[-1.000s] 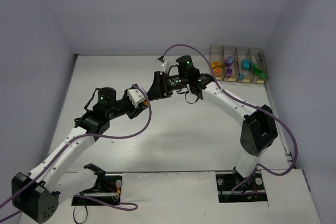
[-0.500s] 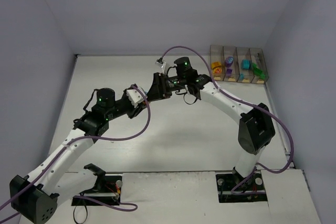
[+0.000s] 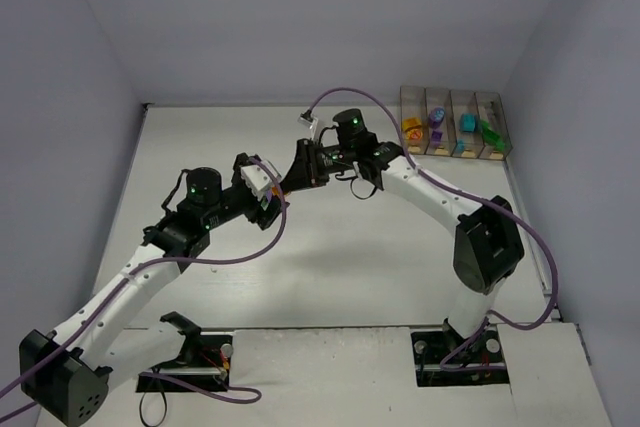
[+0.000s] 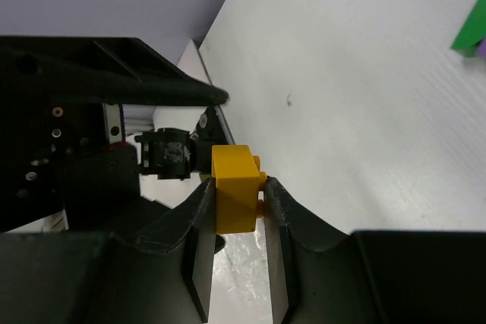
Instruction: Sort the legos into containers by color
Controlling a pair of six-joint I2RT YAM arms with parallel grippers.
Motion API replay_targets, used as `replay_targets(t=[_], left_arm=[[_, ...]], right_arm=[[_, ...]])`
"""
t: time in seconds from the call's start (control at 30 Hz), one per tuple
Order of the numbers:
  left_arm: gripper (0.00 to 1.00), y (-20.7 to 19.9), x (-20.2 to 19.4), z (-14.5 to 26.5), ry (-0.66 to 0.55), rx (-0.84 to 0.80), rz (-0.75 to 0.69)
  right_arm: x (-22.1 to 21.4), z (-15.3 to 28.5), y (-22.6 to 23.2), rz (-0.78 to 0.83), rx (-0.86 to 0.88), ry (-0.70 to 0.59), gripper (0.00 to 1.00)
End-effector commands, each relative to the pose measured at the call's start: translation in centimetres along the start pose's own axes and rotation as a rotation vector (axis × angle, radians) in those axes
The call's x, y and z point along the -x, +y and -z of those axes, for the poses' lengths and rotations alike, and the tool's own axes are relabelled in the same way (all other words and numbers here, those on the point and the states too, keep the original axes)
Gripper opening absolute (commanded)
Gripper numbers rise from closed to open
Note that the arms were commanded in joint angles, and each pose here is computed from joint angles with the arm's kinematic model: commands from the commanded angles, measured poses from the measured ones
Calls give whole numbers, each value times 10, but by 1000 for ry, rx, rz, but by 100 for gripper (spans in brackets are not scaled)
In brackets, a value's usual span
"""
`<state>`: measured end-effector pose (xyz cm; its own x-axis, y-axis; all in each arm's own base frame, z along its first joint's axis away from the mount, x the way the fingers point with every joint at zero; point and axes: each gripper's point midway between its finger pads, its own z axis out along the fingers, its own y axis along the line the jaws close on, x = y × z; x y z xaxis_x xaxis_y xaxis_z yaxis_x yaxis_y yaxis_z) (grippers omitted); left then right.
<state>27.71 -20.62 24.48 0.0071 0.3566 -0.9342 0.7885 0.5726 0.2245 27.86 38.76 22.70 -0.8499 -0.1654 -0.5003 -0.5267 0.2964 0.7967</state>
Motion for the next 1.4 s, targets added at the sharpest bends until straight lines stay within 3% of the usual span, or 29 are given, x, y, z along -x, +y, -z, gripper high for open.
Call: replay_targets(t=[0.0, 0.13, 0.27, 0.3, 0.33, 0.4, 0.53, 0.77, 0.93, 1.23, 1.37], left_arm=[[75, 18, 24, -5, -88, 93, 80], [80, 22, 14, -10, -53, 143, 236], [80, 22, 2, -9, -14, 191, 411], [80, 21, 2, -9, -12, 201, 465], [80, 20, -11, -5, 45, 225, 504], [80, 19, -17, -2, 76, 249, 566], [80, 19, -38, 9, 150, 321, 657], [80, 19, -67, 10, 227, 393, 759], [80, 23, -68, 10, 251, 417, 769], [80, 33, -84, 9, 300, 481, 823], [80, 37, -91, 4, 322, 497, 856]], right_arm=[[37, 27, -23, 66, -59, -124, 0], [83, 79, -78, 74, -231, -284, 0], [132, 156, -152, 98, -554, -484, 0], [142, 183, -178, 111, -713, -544, 0], [150, 202, -190, 126, -792, -578, 0], [157, 245, -231, 111, -982, -627, 0], [172, 296, -277, 128, -1149, -658, 0], [191, 320, -343, 101, -1231, -660, 0], [213, 315, -357, 136, -1190, -668, 9], [221, 310, -350, 185, -1139, -652, 63], [215, 310, -335, 181, -1124, -648, 65]])
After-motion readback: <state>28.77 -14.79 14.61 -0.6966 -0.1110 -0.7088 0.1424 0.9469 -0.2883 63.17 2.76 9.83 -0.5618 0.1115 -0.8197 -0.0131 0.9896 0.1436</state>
